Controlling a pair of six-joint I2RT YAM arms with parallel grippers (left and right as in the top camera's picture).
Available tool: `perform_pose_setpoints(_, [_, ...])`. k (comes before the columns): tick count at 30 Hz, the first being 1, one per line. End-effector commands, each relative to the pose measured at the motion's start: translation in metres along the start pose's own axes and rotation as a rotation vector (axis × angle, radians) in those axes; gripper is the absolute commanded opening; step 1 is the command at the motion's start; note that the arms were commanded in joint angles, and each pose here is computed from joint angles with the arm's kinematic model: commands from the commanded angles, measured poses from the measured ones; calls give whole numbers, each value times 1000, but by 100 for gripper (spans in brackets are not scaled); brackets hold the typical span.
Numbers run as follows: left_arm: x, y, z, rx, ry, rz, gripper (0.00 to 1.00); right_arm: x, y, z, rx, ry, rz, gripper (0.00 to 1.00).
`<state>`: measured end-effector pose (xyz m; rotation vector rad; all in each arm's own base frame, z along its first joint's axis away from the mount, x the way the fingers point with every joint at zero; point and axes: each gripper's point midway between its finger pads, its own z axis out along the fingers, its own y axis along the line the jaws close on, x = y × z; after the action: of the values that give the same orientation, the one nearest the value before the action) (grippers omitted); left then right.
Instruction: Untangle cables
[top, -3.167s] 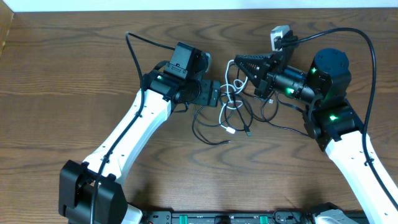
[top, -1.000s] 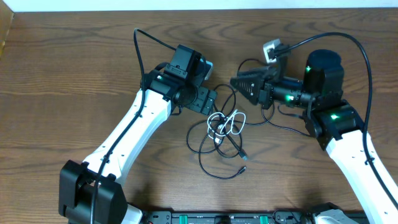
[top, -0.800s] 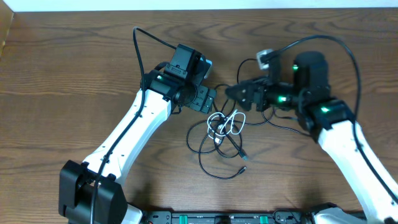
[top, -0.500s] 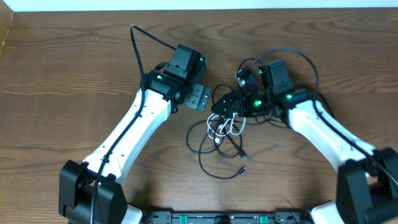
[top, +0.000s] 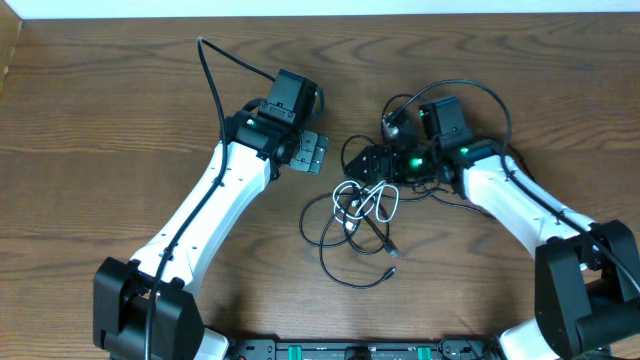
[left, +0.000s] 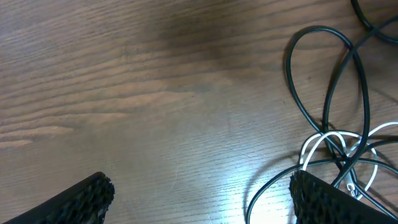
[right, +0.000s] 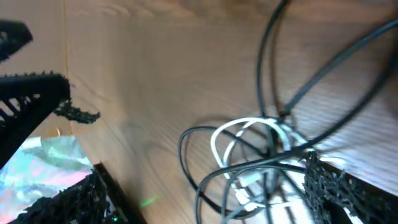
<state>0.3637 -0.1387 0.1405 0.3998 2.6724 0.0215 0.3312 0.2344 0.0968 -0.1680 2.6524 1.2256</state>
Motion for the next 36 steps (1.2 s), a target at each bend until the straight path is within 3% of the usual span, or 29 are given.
perform_pose_setpoints(1, [6, 2, 7, -12, 25, -12, 91, -14, -5, -29, -2, -61, -23, 99])
perform_pose_setpoints(10, [4, -3, 10, 13, 9, -23, 91, 8, -9, -66, 83, -46, 62, 99])
perform_pose_setpoints(16, [1, -4, 11, 21, -2, -31, 91, 33, 2, -52, 97, 45, 75, 99])
perform_pose_setpoints(24, [4, -4, 11, 20, 8, -30, 91, 36, -6, -31, 263, 12, 96, 99])
perform_pose_setpoints(36, [5, -4, 11, 20, 12, -29, 91, 39, -19, 5, 213, 80, 179, 99])
